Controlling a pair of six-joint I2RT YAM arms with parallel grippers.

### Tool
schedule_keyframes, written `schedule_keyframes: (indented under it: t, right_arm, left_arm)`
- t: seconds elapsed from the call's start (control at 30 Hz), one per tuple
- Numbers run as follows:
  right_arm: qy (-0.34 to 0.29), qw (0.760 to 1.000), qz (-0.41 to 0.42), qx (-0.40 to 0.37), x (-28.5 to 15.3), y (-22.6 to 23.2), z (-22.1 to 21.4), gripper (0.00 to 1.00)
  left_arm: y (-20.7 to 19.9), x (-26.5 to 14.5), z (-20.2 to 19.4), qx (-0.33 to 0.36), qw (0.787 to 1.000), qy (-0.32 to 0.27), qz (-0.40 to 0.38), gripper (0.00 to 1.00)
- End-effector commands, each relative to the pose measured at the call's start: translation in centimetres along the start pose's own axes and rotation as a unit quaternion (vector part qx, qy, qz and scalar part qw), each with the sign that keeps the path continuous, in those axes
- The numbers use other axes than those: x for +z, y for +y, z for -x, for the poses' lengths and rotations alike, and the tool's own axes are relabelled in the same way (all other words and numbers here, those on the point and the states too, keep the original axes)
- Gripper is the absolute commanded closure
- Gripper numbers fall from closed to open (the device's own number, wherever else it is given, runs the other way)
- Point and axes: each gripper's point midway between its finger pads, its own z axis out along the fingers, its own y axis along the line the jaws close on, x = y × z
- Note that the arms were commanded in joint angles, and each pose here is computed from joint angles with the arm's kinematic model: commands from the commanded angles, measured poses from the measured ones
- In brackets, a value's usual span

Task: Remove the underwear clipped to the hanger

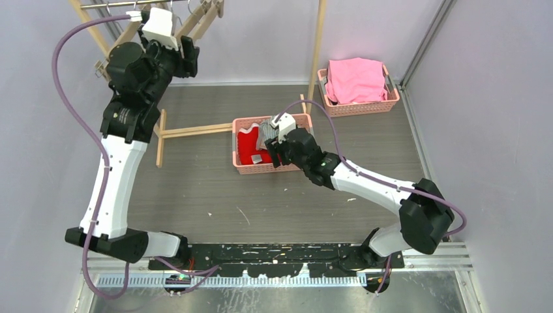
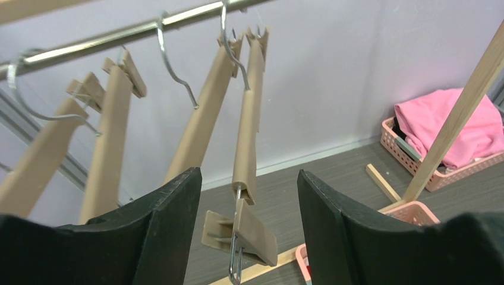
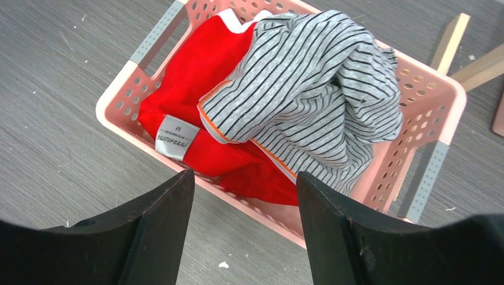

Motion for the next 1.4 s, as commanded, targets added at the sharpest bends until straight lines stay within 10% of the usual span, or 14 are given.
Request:
schedule_keyframes:
  t: [0.0, 0.4, 1.07, 1.13, 1.17, 1.37]
  right_arm:
    - [-0.069, 0.997, -0.040, 0.006, -1.8, -1.4, 4.8, 0.31]
    - [-0.101, 0.989, -0.104, 0.015, -5.1, -4.2, 6.4, 0.27]
    - [-0.156, 0.952, -0.239, 0.110, -13.6, -10.3, 4.0, 0.03]
    - [-0.156, 0.953, -0.233, 0.114, -13.8, -10.1, 3.7, 0.02]
    - [-0.154, 0.953, -0.232, 0.115, -13.9, -10.1, 3.6, 0.01]
    - [-0.140, 0.955, -0.232, 0.122, -14.8, -10.2, 2.5, 0.00]
  left_arm:
    - [1.4, -2.3, 4.8, 0.010, 0.997, -0.076, 0.027, 0.36]
    - [3.1, -8.0, 6.8, 0.013, 0.992, -0.107, 0.071, 0.35]
    - [-2.9, -18.2, -5.8, -0.204, 0.979, 0.007, -0.017, 0.50]
    - [-4.0, -18.0, -8.1, -0.225, 0.973, 0.033, -0.033, 0.38]
    - [-4.7, -17.9, -9.1, -0.236, 0.970, 0.046, -0.042, 0.03]
    - [-9.7, -18.9, -14.9, -0.292, 0.930, 0.179, -0.136, 0.02]
